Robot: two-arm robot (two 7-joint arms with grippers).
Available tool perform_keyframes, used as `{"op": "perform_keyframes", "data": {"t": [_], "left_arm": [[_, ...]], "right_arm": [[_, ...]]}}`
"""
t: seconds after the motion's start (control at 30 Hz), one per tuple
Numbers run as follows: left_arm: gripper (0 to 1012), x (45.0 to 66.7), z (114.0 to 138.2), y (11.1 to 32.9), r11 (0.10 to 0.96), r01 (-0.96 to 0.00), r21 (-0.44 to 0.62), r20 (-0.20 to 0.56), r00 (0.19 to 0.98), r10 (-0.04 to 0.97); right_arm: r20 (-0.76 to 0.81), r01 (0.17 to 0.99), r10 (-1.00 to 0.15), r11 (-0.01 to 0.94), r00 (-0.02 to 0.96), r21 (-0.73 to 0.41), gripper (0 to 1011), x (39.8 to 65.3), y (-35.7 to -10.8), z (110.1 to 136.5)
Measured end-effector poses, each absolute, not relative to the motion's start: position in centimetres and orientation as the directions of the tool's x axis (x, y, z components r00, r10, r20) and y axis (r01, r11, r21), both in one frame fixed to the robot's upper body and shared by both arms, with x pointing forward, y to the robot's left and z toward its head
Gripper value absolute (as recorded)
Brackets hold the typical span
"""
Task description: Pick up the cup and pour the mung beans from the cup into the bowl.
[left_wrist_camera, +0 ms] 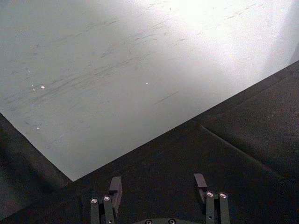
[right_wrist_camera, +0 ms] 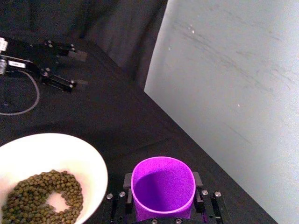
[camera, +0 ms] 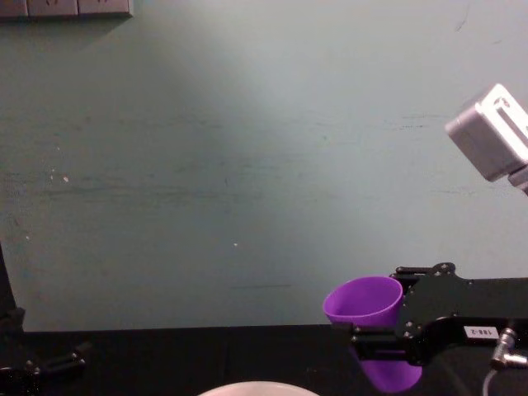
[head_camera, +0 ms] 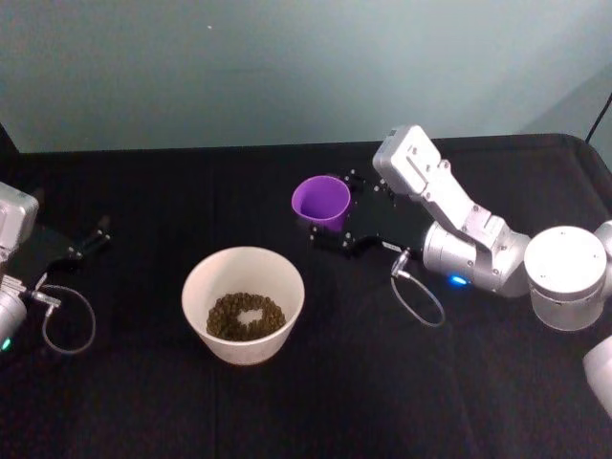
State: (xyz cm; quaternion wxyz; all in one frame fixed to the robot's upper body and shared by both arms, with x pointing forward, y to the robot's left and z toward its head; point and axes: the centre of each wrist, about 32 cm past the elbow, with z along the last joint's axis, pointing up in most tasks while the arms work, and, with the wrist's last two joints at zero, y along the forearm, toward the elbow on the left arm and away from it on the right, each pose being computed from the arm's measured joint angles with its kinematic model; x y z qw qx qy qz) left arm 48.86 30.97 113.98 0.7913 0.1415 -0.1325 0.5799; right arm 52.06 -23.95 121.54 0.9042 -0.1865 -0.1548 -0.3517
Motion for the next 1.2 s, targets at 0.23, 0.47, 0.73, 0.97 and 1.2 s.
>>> {"op": "perform_keyframes", "data": {"t": [0.23,0.47,0.73,0.97,1.2], "left_arm": [[1000,48.9,114.0,31.0,0.287,-0.955,0.070,0.374,0.292,0.880],[1000,48.9,114.0,31.0,0.287,-0.955,0.070,0.374,0.292,0.880],[1000,48.9,114.0,31.0,0.287,-0.955,0.070,0.374,0.292,0.880],[1000,48.9,114.0,31.0,0.287,-0.955,0.070,0.374,0.292,0.880],[1000,48.9,114.0,31.0,0.287,-0.955,0.070,0.374,0.292,0.880]], "right_arm": [[0.421,0.678,-0.563,0.707,0.711,-0.201,724,51.8,-24.6,120.9],[0.372,0.655,-0.573,0.742,0.730,-0.141,724,52.0,-26.4,119.0],[0.260,0.640,-0.603,0.764,0.754,-0.084,724,52.4,-28.0,116.2],[0.182,0.657,-0.640,0.752,0.747,-0.055,724,52.4,-27.9,114.1],[0.120,0.691,-0.683,0.721,0.721,-0.046,724,52.3,-27.9,112.5]]}}
